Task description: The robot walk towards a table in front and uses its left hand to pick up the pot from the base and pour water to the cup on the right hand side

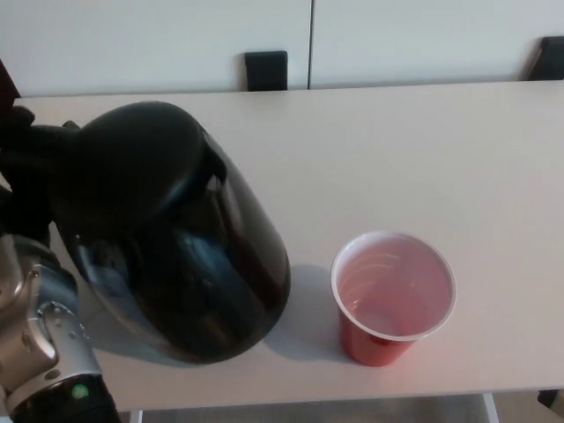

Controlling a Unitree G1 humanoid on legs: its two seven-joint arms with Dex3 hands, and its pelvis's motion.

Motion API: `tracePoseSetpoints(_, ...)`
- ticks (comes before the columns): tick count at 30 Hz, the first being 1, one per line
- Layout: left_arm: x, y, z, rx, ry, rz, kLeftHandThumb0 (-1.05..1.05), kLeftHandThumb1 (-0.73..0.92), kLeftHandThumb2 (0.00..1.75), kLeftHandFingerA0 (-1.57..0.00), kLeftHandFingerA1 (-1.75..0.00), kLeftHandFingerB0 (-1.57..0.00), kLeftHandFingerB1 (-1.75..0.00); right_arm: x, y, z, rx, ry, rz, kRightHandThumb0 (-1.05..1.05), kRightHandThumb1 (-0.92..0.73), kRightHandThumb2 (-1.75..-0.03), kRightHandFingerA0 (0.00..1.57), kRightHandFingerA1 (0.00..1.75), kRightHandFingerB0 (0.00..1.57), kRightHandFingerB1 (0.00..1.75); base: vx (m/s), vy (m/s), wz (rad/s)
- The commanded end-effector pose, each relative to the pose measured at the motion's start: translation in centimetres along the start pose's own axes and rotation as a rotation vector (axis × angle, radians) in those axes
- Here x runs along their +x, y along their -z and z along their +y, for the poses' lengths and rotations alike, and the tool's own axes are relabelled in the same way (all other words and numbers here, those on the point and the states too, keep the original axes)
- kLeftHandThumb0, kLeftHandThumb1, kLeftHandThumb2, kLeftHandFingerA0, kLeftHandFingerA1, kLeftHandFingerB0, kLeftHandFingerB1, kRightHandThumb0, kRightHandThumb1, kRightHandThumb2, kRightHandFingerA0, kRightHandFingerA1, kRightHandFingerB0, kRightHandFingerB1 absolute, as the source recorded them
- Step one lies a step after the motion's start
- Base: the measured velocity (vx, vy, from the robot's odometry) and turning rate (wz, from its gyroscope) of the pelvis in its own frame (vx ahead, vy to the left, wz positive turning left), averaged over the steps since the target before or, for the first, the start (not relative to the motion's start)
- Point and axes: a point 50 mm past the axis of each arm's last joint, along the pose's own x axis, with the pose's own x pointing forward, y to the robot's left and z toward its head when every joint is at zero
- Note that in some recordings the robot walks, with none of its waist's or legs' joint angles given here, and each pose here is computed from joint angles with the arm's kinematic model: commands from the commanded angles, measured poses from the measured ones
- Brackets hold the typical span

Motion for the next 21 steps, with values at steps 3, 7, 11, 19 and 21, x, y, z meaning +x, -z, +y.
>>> tracePoseSetpoints(3, -1.2, 3.4, -1.0, -0.275, 0.008, 0.247, -0.07, 0.58, 0.56, -0.87, -1.75, -0.60, -1.59, 0.8, -3.3, -0.3, -0.033, 0.026, -0.130, -0.44, -0.50, -0.74, 0.25, 0.49, 0.32, 0.54, 0.00, 0.000, 0.00)
tracePoseSetpoints(7, -1.3, 3.1, -1.6, -0.261, 0.020, 0.239, -0.08, 0.60, 0.56, -0.87, -1.75, -0.60, -1.58, 0.8, -3.5, -0.3, -0.034, 0.027, -0.135, -0.44, -0.50, -0.74, 0.26, 0.49, 0.32, 0.54, 0.00, 0.000, 0.00)
tracePoseSetpoints(11, -1.5, 3.0, -2.1, -0.220, 0.042, 0.217, -0.09, 0.60, 0.57, -0.87, -1.75, -0.64, -1.54, 0.8, -3.7, -0.3, -0.032, 0.025, -0.141, -0.46, -0.48, -0.75, 0.26, 0.50, 0.33, 0.55, 0.00, 0.000, 0.00)
tracePoseSetpoints(19, -2.7, 1.1, -3.3, 0.208, 0.548, 0.032, -0.75, 0.47, 0.80, 0.00, 0.00, 0.00, -0.09, 1.1, -4.6, 0.0, -0.055, 0.018, -0.174, -0.45, -0.48, -0.75, 0.30, 0.52, 0.34, 0.56, 0.00, 0.000, 0.00)
tracePoseSetpoints(21, -3.0, 0.0, -4.0, 0.291, 0.598, -0.034, -0.77, 0.47, 0.81, 0.00, 0.00, 0.00, -0.07, 1.2, -4.9, 0.1, -0.043, 0.012, -0.174, -0.44, -0.49, -0.74, 0.28, 0.51, 0.33, 0.55, 0.00, 0.000, 0.00)
